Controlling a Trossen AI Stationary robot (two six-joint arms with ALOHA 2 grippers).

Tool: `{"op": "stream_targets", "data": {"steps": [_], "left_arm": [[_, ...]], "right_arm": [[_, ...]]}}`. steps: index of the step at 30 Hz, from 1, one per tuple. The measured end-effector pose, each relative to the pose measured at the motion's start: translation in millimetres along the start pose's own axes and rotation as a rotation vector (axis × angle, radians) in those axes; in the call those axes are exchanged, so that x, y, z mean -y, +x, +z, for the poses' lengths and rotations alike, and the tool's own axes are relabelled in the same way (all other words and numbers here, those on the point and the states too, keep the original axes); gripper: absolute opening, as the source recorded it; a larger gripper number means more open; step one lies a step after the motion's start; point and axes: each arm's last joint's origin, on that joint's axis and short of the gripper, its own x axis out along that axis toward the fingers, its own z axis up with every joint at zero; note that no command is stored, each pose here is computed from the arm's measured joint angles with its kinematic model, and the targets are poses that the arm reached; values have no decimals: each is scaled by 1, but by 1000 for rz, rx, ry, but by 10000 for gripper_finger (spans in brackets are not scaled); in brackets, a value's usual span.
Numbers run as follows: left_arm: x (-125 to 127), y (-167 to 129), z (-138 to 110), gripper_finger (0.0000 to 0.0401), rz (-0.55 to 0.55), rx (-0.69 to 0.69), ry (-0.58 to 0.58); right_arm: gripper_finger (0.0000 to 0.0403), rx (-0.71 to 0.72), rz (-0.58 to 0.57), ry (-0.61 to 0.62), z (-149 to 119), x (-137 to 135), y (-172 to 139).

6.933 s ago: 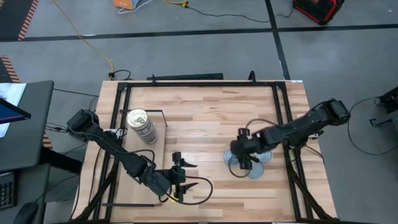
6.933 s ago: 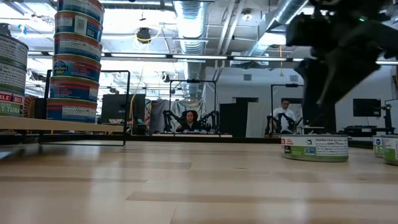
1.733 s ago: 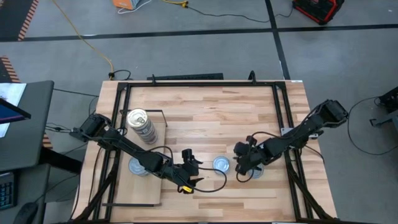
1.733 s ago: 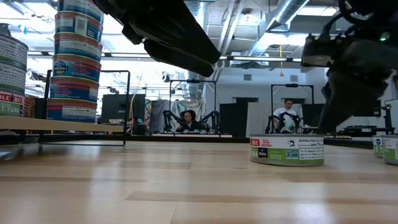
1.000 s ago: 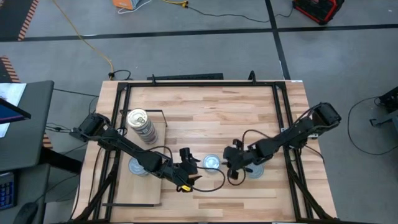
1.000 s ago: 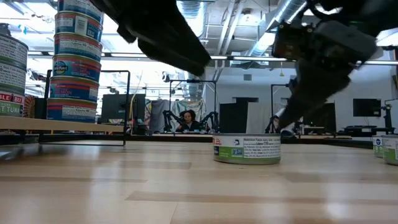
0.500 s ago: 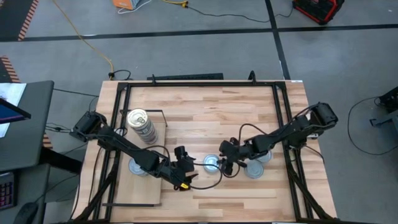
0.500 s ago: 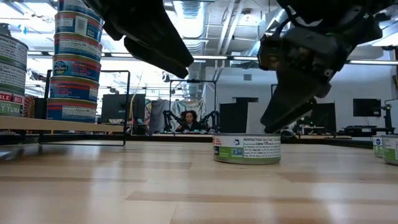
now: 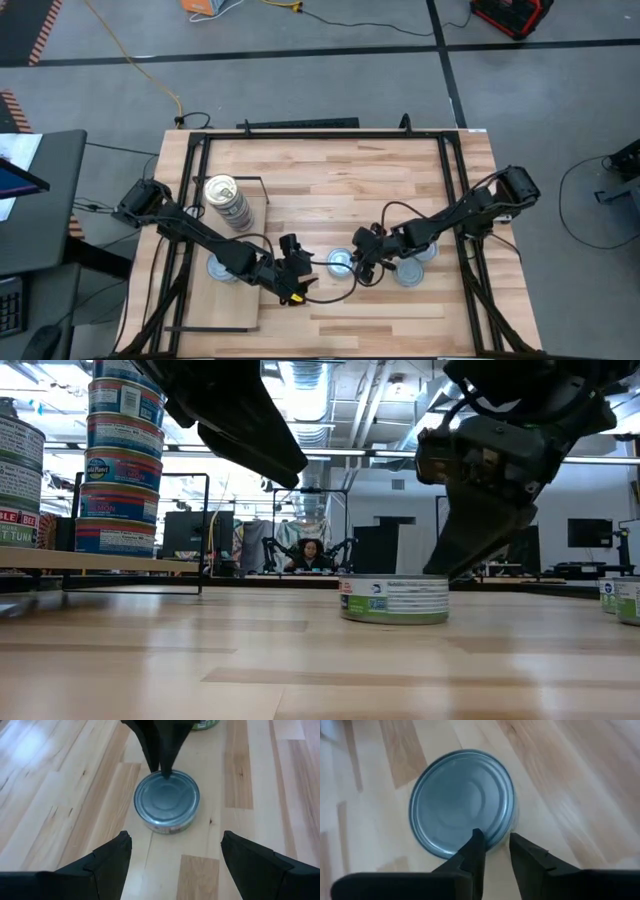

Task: Stack canned seafood by type on shelf
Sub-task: Stack the top green and white tuna can on the green and white tuna can on the shelf

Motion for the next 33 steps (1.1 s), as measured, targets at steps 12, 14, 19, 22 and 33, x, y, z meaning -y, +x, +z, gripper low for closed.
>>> {"op": "stream_targets", "data": {"steps": [12,14,19,22,33], "left_arm": [[0,0,-1,295,2,-6,-6],[0,0,-1,295,2,-6,-6],[0,0,-1,295,0,-6,-9],[0,0,0,295,-11,-6,-26],[1,10,14,295,-91,123,-34]], "right_arm": [[83,-67,-69,-1,-7,6,5],[68,-101,-107,-9,-11,10,5],[43,-111,-148,-22,-15,13,6],[40,-124,-167,-24,-13,17,2],[51,-117,-157,-148,-6,16,-62]]}}
